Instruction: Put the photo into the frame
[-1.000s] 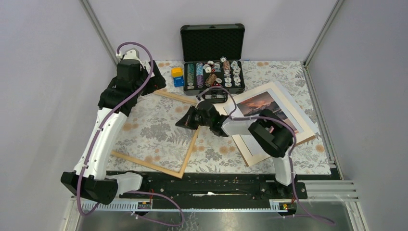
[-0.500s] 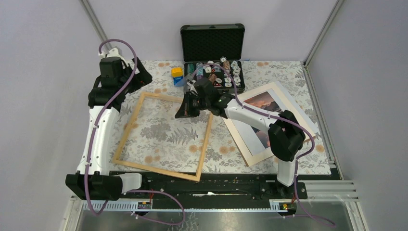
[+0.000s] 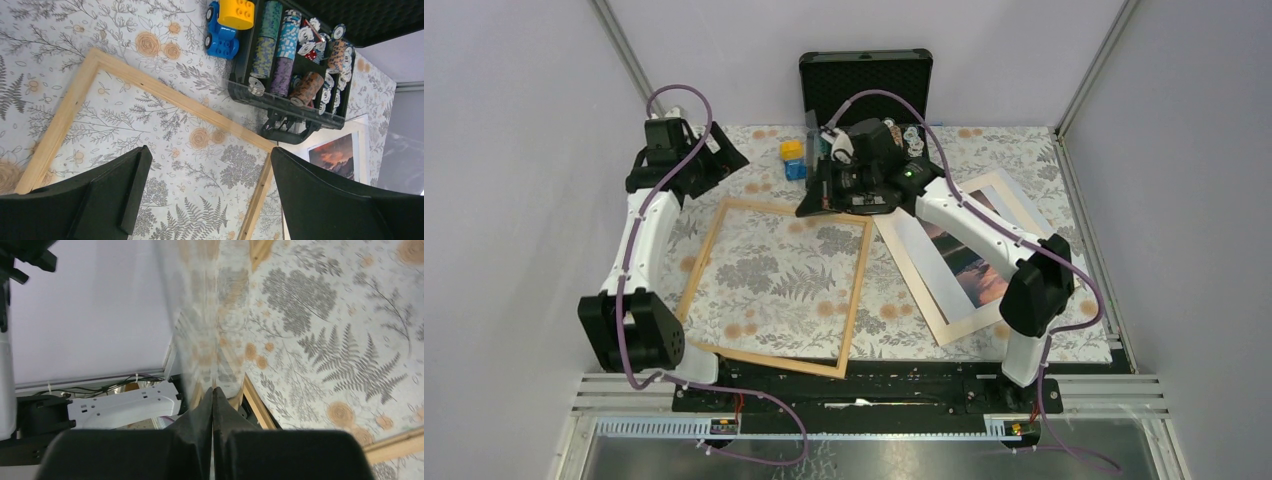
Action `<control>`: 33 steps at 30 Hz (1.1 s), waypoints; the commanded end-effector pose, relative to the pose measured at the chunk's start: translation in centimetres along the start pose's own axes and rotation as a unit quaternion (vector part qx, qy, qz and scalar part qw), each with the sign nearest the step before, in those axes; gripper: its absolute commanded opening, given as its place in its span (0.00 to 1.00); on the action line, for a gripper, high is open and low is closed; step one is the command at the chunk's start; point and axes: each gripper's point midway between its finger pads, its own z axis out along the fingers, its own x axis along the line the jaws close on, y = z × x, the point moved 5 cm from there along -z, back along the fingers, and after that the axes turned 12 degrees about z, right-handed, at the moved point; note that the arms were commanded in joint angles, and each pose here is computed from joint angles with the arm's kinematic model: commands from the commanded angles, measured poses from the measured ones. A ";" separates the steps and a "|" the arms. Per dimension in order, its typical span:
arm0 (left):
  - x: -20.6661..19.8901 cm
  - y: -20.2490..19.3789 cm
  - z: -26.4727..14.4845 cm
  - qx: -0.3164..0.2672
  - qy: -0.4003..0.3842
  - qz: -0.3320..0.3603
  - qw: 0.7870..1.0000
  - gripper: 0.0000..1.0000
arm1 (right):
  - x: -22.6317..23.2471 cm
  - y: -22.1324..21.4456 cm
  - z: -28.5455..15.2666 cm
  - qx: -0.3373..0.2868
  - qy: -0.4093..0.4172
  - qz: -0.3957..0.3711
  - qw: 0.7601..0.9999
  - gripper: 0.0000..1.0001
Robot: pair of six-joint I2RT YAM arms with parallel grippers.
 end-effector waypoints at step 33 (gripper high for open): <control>6.0 -12.0 11.8 0.168 -0.068 -0.077 0.980 0.99 | -26.8 -3.0 -6.0 -0.041 0.021 0.184 0.982 0.00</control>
